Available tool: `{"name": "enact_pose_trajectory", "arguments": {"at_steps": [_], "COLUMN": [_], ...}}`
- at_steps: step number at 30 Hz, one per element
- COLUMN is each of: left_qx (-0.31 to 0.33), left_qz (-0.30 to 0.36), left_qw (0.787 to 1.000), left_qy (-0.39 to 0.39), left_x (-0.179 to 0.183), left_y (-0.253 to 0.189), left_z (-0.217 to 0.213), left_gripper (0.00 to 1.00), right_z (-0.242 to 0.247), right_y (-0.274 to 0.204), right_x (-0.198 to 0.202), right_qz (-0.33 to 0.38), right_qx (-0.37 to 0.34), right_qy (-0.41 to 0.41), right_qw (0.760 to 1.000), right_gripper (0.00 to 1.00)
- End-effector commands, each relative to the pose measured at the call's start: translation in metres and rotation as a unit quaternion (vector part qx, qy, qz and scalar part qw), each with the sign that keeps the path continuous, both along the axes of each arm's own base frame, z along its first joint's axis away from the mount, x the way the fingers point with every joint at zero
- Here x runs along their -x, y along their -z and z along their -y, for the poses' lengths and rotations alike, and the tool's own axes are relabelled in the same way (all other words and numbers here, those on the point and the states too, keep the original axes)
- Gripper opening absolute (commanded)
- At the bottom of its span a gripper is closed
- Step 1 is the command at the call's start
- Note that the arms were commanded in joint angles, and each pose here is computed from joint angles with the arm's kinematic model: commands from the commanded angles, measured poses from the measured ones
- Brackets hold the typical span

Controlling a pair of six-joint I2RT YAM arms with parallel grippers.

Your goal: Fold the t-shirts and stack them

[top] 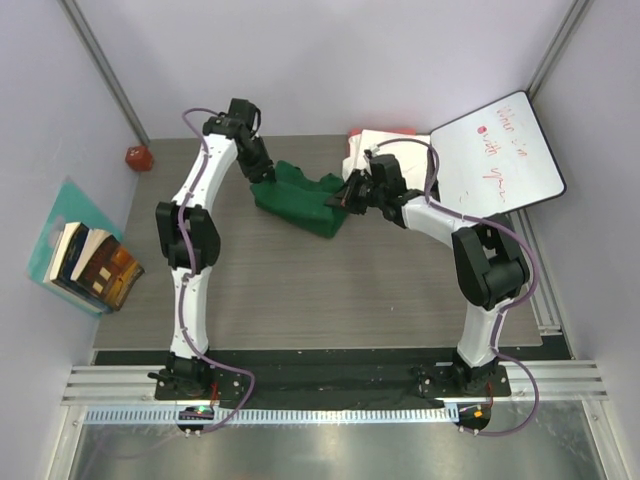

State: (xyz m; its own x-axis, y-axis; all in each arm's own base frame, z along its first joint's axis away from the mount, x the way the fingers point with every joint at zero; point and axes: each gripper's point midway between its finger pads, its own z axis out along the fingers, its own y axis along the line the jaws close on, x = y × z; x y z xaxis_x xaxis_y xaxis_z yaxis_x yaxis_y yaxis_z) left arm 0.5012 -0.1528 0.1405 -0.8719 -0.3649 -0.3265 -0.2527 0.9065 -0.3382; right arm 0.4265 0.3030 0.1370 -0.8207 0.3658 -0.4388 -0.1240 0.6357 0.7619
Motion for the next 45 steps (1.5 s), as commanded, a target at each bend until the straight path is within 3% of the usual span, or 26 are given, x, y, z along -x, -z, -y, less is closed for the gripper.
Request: {"name": "enact_pose_trajectory", "arguments": {"at_steps": [1,7,10,12,20,27,40,45], "left_qx": [0.062,0.079,0.088,0.092,0.121,0.137,0.147,0.136], "left_qz": [0.032,0.038,0.05,0.058,0.085,0.097,0.105,0.11], "left_qw": [0.997,0.996,0.995,0.994,0.989,0.985,0.98,0.979], "left_qy": [0.024,0.024,0.014,0.01,-0.02,-0.042,-0.083,-0.106], "left_x": [-0.022,-0.036,-0.046,-0.052,-0.075,-0.091,-0.111,-0.117], "left_y": [-0.006,0.008,0.01,0.01,0.008,0.007,0.02,0.023], "left_z": [0.023,0.032,0.035,0.036,0.039,0.038,0.026,0.009], "left_gripper": [0.3,0.35,0.46,0.47,0.49,0.49,0.49,0.49], "right_z": [0.005,0.002,0.006,0.008,0.04,0.047,0.05,0.062], "right_y": [-0.009,0.01,0.02,0.027,0.035,0.029,0.014,0.018], "right_x": [-0.019,-0.025,-0.031,-0.034,-0.052,-0.07,-0.105,-0.105], "right_qz": [0.01,-0.013,-0.027,-0.042,-0.058,-0.065,-0.069,-0.066], "right_qx": [-0.056,-0.081,-0.098,-0.109,-0.173,-0.219,-0.288,-0.279], "right_qy": [0.046,0.062,0.078,0.091,0.167,0.188,0.213,0.23], "right_qw": [0.997,0.995,0.992,0.989,0.969,0.955,0.931,0.93], "right_gripper": [0.01,0.01,0.01,0.02,0.1,0.27,0.32,0.32]}}
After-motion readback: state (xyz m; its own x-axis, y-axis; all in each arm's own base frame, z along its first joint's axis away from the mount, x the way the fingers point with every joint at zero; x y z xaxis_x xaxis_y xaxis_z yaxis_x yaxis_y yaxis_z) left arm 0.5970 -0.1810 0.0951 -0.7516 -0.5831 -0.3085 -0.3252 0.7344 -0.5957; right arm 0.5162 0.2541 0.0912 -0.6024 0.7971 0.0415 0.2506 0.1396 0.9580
